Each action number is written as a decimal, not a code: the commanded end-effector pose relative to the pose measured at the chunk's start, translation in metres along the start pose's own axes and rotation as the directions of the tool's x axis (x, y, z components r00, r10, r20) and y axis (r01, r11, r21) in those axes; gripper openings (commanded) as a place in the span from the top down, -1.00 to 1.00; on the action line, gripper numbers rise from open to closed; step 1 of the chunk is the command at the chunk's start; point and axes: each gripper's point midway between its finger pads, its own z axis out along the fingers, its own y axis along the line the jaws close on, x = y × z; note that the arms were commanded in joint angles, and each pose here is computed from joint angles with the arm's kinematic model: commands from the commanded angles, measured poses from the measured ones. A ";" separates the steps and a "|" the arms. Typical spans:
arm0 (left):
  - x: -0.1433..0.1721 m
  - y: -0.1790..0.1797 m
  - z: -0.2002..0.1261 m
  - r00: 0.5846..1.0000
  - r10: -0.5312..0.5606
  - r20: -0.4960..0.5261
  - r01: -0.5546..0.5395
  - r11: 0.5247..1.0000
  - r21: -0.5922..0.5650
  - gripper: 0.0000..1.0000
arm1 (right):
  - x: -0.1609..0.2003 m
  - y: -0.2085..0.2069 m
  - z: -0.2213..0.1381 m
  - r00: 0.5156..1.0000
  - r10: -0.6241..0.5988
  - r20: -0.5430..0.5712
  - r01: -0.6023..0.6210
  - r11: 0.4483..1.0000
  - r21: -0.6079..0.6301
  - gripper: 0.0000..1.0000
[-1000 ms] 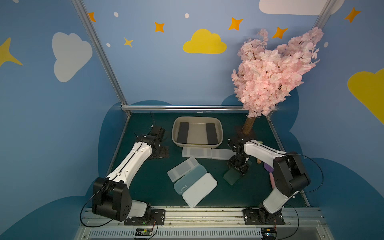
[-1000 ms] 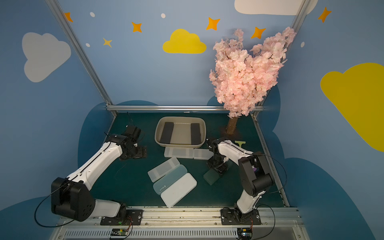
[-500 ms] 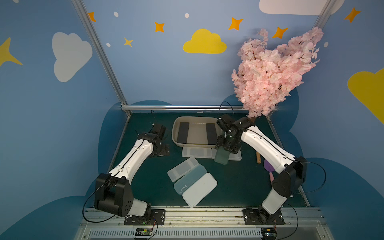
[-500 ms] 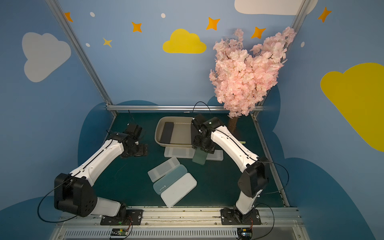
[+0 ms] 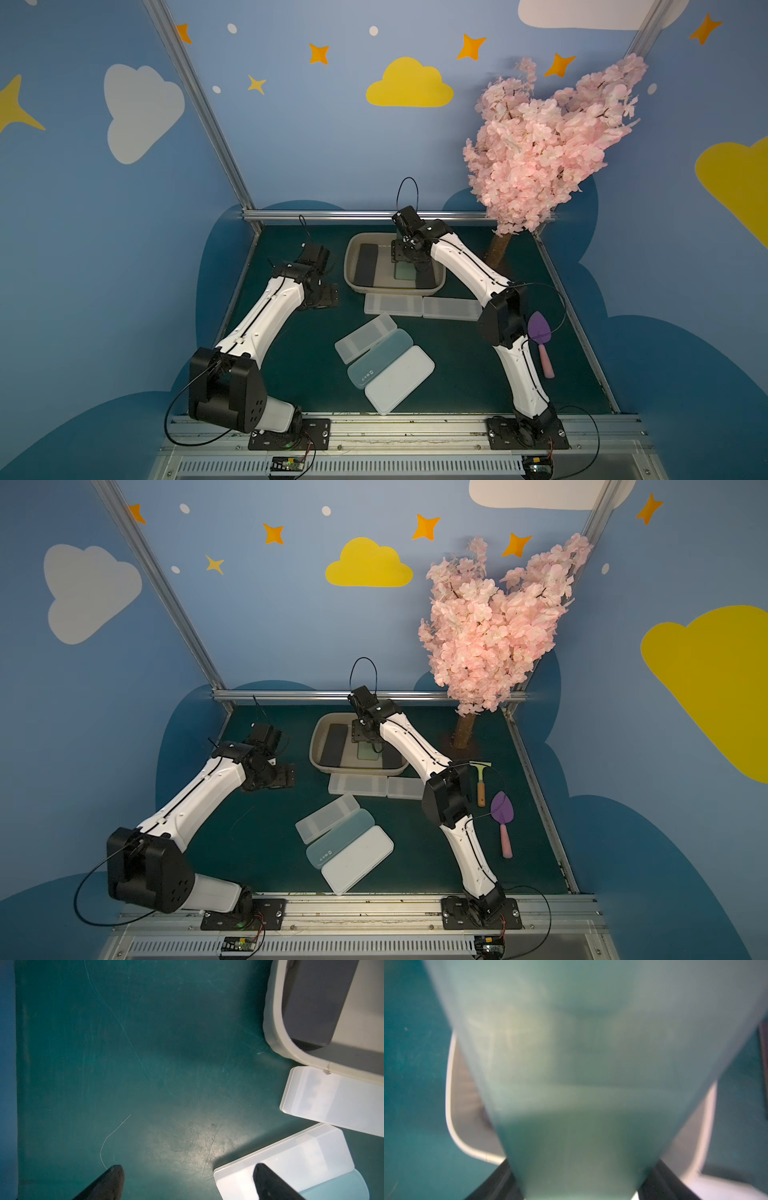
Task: Put the pencil case into the storage box
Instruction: Place the pencil case at the storage box.
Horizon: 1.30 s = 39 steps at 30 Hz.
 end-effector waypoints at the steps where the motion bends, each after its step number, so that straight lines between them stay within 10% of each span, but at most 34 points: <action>1: -0.004 0.000 -0.001 1.000 0.015 0.000 -0.015 1.000 -0.002 -1.00 | -0.037 0.019 0.014 0.988 -0.004 0.155 0.012 0.999 -0.051 -0.17; 24: 0.001 0.004 0.009 1.000 -0.008 -0.029 0.007 1.000 -0.014 -1.00 | 0.059 -0.048 0.109 0.947 0.144 -0.285 -0.115 0.987 0.115 -0.36; 39: 0.001 0.001 0.012 0.999 -0.013 -0.034 0.013 1.000 -0.003 -1.00 | 0.059 -0.014 0.106 0.962 -0.019 -0.274 0.018 1.000 -0.009 -0.43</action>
